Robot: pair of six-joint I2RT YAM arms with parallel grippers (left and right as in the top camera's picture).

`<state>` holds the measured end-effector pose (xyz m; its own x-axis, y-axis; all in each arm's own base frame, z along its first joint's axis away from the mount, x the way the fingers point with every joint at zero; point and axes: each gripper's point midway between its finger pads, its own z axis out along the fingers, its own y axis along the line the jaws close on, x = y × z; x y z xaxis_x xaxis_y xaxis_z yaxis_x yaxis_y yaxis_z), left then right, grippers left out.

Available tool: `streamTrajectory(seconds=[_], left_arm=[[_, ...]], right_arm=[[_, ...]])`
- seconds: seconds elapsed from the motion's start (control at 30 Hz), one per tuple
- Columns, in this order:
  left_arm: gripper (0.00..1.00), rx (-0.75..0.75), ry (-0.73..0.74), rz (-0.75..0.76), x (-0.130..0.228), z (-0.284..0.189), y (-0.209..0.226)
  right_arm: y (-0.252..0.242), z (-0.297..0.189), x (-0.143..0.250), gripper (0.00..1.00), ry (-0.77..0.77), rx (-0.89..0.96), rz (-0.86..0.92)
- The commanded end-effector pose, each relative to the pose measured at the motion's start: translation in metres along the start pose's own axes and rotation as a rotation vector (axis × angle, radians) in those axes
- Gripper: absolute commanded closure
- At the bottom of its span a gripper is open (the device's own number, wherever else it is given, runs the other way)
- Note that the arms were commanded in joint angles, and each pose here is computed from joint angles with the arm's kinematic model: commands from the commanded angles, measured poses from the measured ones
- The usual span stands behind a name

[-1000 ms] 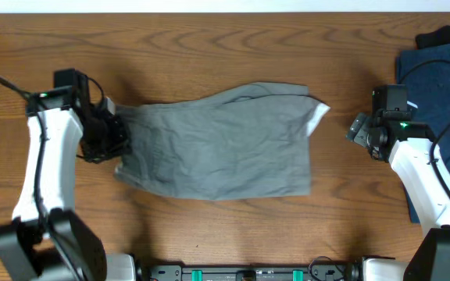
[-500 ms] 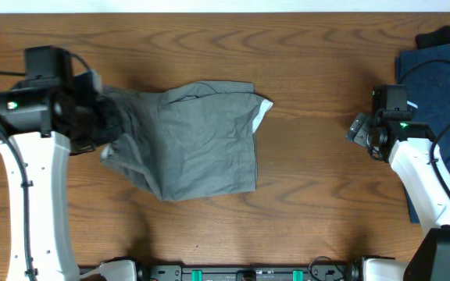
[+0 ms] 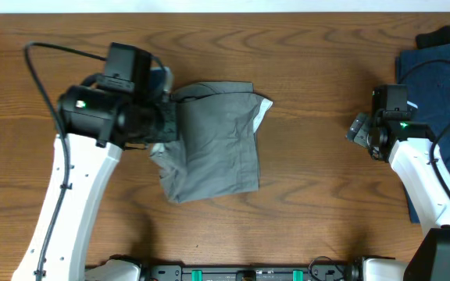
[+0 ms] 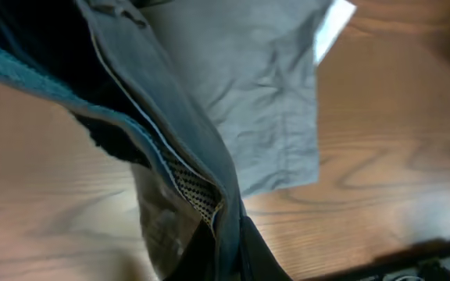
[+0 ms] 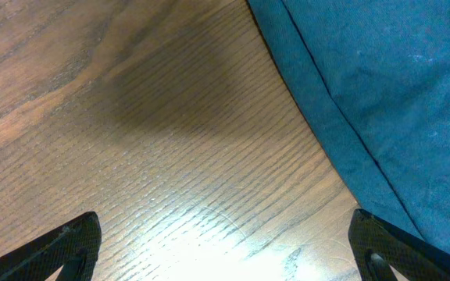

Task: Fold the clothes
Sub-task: 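Lift the left hem and fold it rightward over the shorts, then lower the folded half onto the shorts with the left gripper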

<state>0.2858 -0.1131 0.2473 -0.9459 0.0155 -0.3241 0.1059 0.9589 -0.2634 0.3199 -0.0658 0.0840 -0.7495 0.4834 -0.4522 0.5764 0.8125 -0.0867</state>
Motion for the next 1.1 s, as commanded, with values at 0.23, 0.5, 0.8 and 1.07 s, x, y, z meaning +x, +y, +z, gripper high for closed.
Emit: streamTrajectory(seconds=[0.23,0.5,0.8,1.07], left_arm=[[0.94,0.019,0.089,0.052,0.014,0.035,-0.027],[0.94,0.031,0.150,0.126,0.018,0.079,-0.051],[0.94,0.074,0.101,0.191,0.008,0.093,-0.078],[0.94,0.071,0.199,0.210,0.020,0.133,-0.087]], right_arm=[[-0.002,-0.004,-0.008,0.01,-0.024,0.008,0.002],[-0.002,-0.004,-0.007,0.01,-0.023,0.008,0.001],[-0.002,-0.004,-0.007,0.01,-0.023,0.008,0.001],[-0.002,-0.004,-0.007,0.01,-0.023,0.008,0.001]])
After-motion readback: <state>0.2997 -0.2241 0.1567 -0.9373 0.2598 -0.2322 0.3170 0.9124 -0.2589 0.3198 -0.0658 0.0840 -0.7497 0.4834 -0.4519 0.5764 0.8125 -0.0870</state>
